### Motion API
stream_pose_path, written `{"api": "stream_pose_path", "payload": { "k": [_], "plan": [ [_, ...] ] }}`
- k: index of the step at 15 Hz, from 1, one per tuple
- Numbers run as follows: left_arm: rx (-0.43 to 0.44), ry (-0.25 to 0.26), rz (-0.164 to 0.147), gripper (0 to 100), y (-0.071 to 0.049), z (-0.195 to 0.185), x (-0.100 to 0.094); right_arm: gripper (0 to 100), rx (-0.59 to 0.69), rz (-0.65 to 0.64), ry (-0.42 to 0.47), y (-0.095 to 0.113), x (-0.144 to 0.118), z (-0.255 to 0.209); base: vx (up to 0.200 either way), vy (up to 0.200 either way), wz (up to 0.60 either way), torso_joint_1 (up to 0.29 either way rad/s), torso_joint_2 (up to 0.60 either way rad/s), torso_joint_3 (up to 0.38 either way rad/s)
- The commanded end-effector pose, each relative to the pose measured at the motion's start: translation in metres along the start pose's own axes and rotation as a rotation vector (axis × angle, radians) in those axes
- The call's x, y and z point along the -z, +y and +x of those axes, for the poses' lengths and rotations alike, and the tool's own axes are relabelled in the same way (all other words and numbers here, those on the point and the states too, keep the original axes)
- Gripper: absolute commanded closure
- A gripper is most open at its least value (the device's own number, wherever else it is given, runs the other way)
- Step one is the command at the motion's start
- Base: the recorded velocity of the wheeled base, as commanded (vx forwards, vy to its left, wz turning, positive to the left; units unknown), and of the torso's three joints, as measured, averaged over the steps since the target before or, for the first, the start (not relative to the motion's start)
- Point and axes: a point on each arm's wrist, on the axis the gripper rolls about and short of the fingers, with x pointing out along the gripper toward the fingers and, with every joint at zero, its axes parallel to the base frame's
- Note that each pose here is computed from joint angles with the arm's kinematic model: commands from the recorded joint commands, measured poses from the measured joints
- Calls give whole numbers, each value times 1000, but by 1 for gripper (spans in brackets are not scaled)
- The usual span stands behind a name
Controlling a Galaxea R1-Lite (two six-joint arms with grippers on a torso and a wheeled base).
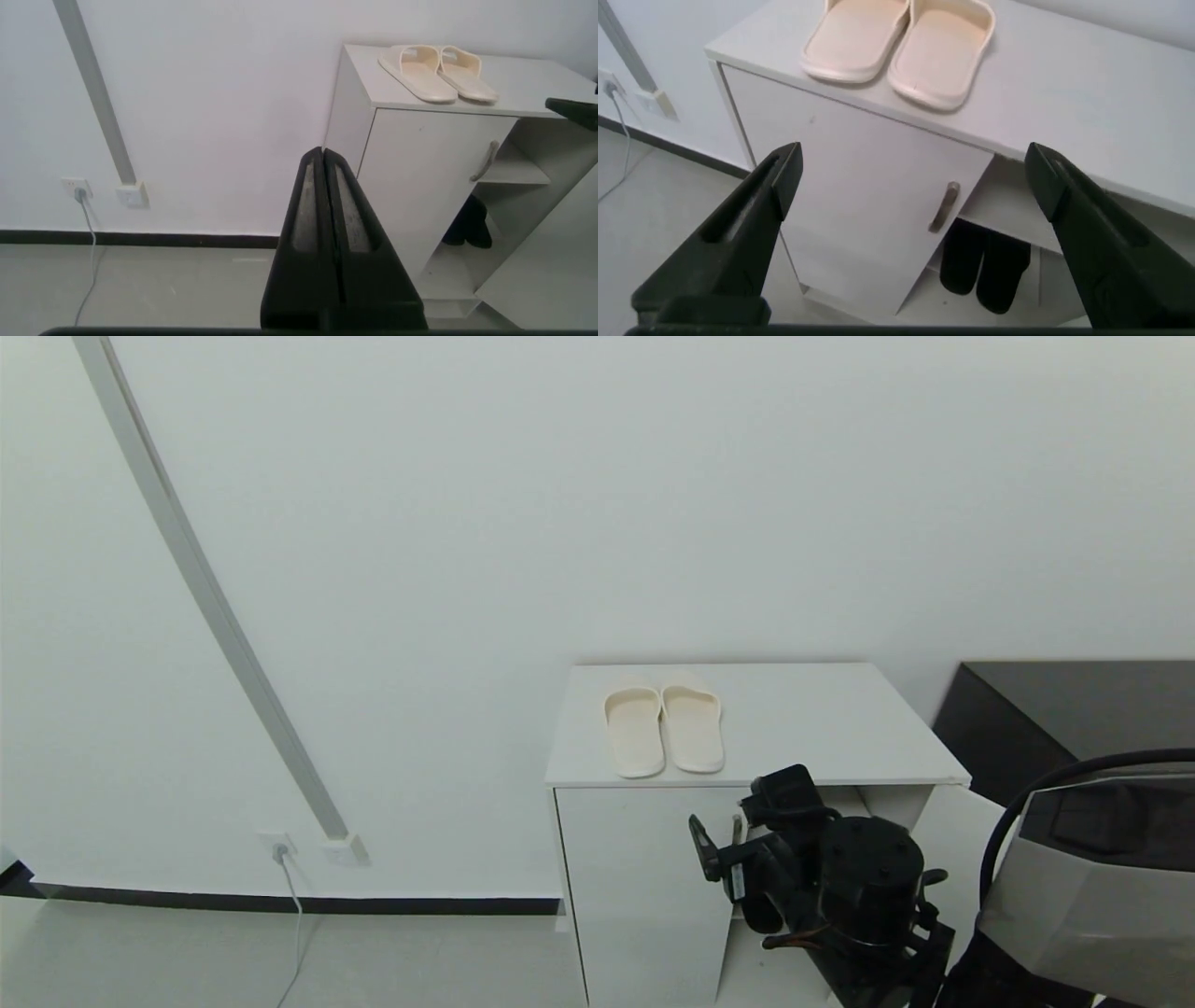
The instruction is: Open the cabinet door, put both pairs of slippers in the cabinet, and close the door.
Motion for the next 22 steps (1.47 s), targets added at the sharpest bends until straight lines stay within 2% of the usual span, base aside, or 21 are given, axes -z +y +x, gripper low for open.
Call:
{"api": "stream_pose_path", "payload": {
  "k": [1, 3, 7, 9, 15, 22],
  "plan": [
    [0, 0, -1, 100, 0, 0, 0, 0, -10, -13, -3, 6, -4, 10, 0, 0, 0, 0, 0, 0],
    [0, 0, 1, 100, 0, 0, 0, 0, 5, -17, 47, 6, -17, 27, 0, 0, 0, 0, 0, 0],
    [0, 0, -1, 100, 0, 0, 0, 0, -18, 125, 140, 27, -63, 43, 0, 0, 0, 0, 0, 0],
    [0, 0, -1, 100, 0, 0, 0, 0, 21, 175, 194, 36, -73, 57, 0, 0, 0, 0, 0, 0],
    [0, 2, -1, 100, 0, 0, 0, 0, 65, 182, 211, 42, -60, 70, 0, 0, 0, 0, 0, 0],
    [0, 2, -1, 100, 0, 0, 0, 0, 69, 172, 232, 45, -49, 73, 200, 0, 0, 2, -2, 1]
  ]
}}
